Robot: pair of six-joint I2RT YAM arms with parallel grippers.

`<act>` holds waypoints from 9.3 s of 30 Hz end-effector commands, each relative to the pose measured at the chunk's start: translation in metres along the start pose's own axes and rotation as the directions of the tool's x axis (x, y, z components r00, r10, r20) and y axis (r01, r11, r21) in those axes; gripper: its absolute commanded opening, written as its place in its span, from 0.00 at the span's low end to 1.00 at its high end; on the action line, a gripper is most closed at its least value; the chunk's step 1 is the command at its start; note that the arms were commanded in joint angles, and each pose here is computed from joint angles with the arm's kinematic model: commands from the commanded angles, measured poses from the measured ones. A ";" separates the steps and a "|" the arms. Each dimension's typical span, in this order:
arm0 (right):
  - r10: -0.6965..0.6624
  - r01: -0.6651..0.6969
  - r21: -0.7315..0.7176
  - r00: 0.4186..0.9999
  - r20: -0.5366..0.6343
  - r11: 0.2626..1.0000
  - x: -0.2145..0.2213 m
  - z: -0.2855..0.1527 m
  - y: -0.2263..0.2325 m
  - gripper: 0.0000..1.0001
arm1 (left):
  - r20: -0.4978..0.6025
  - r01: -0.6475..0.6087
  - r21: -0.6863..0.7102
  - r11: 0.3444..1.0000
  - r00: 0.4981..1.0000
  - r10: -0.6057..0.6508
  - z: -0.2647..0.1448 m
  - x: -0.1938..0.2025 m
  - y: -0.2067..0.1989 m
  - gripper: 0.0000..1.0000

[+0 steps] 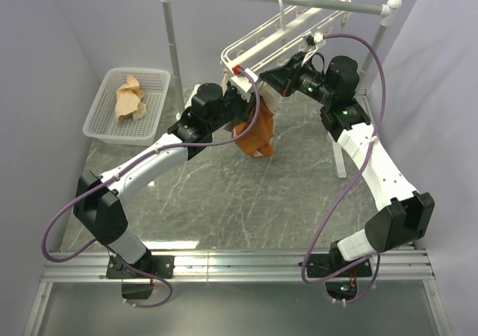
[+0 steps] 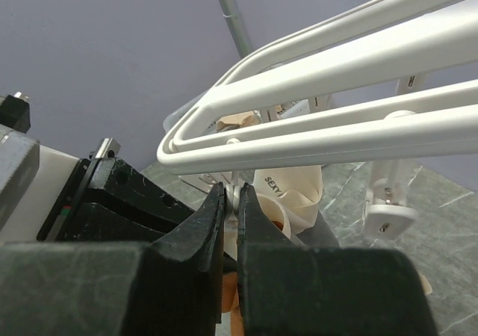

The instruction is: Clip the underwear to the hanger

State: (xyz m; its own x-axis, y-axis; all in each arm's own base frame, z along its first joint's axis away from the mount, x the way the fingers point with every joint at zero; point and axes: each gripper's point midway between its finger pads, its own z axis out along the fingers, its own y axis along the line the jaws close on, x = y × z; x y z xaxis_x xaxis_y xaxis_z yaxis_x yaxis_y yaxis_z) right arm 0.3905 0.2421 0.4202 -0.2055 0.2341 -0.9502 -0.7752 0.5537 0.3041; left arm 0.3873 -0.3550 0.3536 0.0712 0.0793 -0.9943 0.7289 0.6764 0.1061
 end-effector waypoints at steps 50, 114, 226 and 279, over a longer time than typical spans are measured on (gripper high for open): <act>0.013 -0.012 0.041 1.000 -0.012 0.999 -0.015 -0.049 0.004 0.79 | 0.076 0.135 -0.047 0.990 0.988 -0.132 -0.023 -0.035 0.033 0.45; 0.333 -0.333 0.106 0.943 0.016 0.937 0.120 -0.019 -0.127 0.72 | -0.136 0.042 -0.238 0.970 0.988 -0.076 0.008 0.086 0.105 0.01; -0.156 0.130 -0.222 0.982 -0.104 0.966 0.126 -0.099 0.057 0.00 | 0.006 0.371 0.236 0.898 0.924 -0.383 0.020 0.006 -0.057 0.08; -0.190 0.143 -0.172 0.935 -0.300 0.975 0.169 -0.040 0.016 0.58 | 0.013 0.234 0.322 0.917 0.968 -0.252 -0.100 -0.017 0.000 0.52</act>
State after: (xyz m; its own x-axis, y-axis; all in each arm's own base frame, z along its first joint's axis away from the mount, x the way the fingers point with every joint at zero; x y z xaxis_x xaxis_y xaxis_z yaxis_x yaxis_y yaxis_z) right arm 0.3283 0.2657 0.2392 -0.3114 -0.0902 -0.9460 -0.8531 0.4650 0.2365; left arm 0.3279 -0.2835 0.3616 -0.1352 -0.0913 -0.9866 0.8763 0.4537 -0.1621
